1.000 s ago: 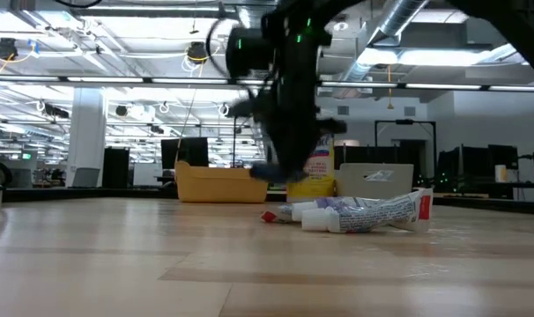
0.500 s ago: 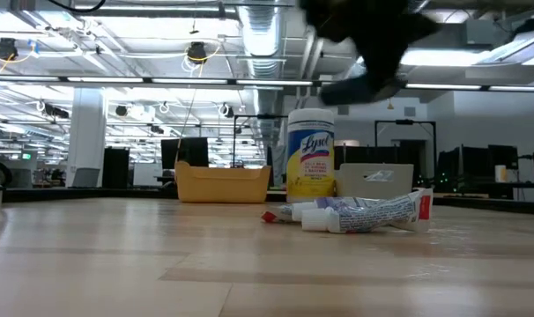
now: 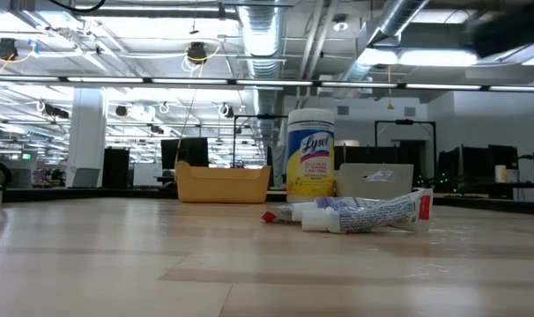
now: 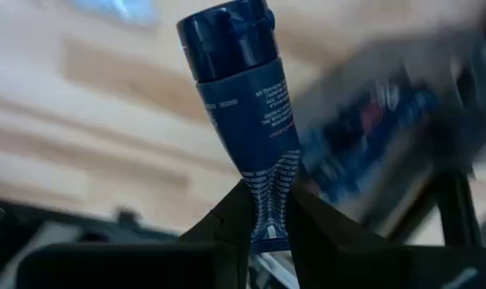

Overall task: Pick & Place Travel size toiletries
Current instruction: Put the blue shaving butter into the black bin, then put the violet toothpaste into the yellow bin

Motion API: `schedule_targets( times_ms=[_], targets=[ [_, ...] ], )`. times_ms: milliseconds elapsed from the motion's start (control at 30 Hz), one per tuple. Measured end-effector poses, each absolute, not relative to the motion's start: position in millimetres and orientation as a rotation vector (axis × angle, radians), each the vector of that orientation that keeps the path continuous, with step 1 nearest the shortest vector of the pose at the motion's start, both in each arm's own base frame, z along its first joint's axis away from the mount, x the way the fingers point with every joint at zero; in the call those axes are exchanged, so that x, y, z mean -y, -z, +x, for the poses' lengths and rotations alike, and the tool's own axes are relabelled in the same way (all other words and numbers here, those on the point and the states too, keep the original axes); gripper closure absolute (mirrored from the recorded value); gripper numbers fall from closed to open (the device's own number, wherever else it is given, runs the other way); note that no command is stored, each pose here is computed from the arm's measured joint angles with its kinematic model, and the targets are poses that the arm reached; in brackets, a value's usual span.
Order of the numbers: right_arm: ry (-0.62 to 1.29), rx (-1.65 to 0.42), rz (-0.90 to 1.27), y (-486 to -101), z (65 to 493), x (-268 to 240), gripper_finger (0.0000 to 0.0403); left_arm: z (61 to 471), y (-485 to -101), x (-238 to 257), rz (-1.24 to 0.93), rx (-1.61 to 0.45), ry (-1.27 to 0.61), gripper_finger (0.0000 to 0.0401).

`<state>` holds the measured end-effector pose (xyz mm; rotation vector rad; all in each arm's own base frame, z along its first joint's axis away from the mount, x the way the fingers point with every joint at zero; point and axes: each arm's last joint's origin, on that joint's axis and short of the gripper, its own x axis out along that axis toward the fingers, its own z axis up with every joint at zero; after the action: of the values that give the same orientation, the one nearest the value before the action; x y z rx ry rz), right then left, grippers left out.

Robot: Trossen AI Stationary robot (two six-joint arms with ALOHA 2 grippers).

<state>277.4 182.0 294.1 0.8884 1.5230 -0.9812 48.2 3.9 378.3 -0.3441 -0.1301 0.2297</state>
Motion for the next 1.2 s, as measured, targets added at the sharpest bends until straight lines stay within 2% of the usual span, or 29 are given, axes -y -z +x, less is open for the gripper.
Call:
schedule_targets(
  times_ms=[300,567,700,833,1067,1200],
  targets=[
    [1.038,-1.689,0.803,-270.0,237.0,-222.6,0.0345,48.0,-378.3,-4.6,-0.344,0.134,-0.255,0.0242],
    [1.150,-1.843,0.677,-228.9,221.4,-210.8,0.0345,47.9,-378.3,-5.4,-0.345,0.138,-0.284,0.0242],
    [1.110,-1.883,0.661,-221.1,225.3,-202.7,0.0338,47.9,-378.3,-5.4,-0.345,0.139,-0.284,0.0242],
    [1.063,-1.902,0.649,-221.4,228.7,-199.0,0.0290,47.9,-378.3,-5.4,-0.345,0.138,-0.284,0.0242],
    [0.990,-1.887,0.622,-226.8,232.1,-200.0,0.0156,47.9,-378.3,-5.4,-0.318,0.134,-0.286,0.0242],
    [0.858,-1.760,0.587,-246.8,251.4,-194.2,0.0131,44.6,-378.4,-6.9,-0.270,0.140,-0.324,0.0242]
  ],
)
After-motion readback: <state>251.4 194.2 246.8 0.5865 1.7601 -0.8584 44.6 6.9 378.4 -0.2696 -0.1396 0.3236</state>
